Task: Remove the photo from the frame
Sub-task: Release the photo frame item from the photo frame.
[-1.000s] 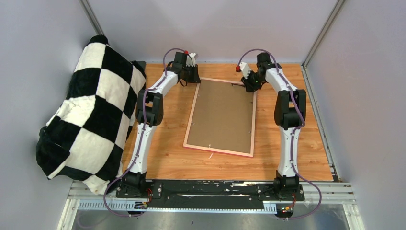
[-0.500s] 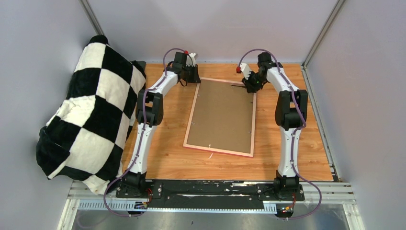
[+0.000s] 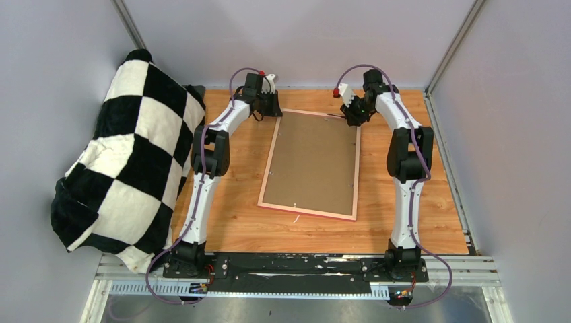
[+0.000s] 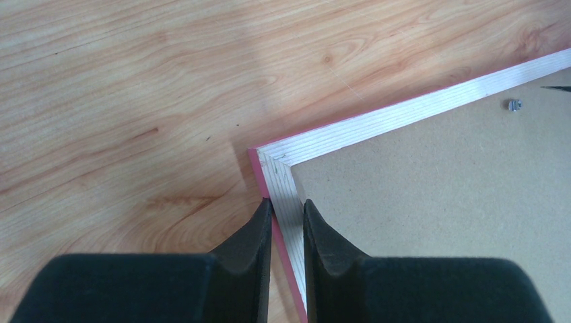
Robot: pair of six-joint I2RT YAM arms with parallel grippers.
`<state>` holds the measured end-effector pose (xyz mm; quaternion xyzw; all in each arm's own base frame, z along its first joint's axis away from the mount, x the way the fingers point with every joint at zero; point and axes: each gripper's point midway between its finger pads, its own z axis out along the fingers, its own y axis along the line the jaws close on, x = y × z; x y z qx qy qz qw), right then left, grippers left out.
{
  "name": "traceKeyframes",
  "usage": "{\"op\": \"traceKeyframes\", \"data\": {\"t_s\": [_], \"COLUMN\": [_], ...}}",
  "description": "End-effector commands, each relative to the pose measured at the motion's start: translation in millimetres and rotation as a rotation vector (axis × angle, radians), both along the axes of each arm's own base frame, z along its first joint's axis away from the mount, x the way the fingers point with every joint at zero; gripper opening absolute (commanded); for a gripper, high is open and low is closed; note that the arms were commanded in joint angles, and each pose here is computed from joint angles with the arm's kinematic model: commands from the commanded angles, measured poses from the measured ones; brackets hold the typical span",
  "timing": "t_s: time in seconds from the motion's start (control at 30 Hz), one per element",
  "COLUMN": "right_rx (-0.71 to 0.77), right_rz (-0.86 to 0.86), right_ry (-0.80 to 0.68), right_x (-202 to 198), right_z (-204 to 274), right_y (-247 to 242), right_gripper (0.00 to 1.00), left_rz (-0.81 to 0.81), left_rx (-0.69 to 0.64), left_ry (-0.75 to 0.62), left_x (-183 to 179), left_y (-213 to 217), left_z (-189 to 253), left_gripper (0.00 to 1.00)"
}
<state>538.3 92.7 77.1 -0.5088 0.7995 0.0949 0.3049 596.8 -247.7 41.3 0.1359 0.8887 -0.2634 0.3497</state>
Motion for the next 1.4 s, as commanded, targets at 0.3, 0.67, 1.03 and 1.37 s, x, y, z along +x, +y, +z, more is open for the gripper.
{"op": "traceKeyframes", "data": {"t_s": [0.3, 0.67, 1.03, 1.37], "right_rx": [-0.040, -0.080, -0.093, -0.076], "right_rz": [-0.037, -0.011, 0.034, 0.049], "right_ry": [0.008, 0.034, 0.054, 0.042], "right_x": [3, -1, -8, -10], "right_z": [-8, -27, -34, -23], "right_y": [-10, -3, 6, 9], "right_gripper": [0.00, 0.00, 0.00, 0.00], "left_rz": [-0.051, -0.052, -0.054, -0.053], "left_rx": [0.058, 0.057, 0.057, 0.056], "left_ry": [0.224, 0.226, 0.227, 0.226], "left_x": [-47, -47, -47, -47], "left_y": [-4, -4, -5, -5], "left_z": [-73, -73, -74, -73], "left_gripper": [0.02, 0.02, 0.02, 0.02]}}
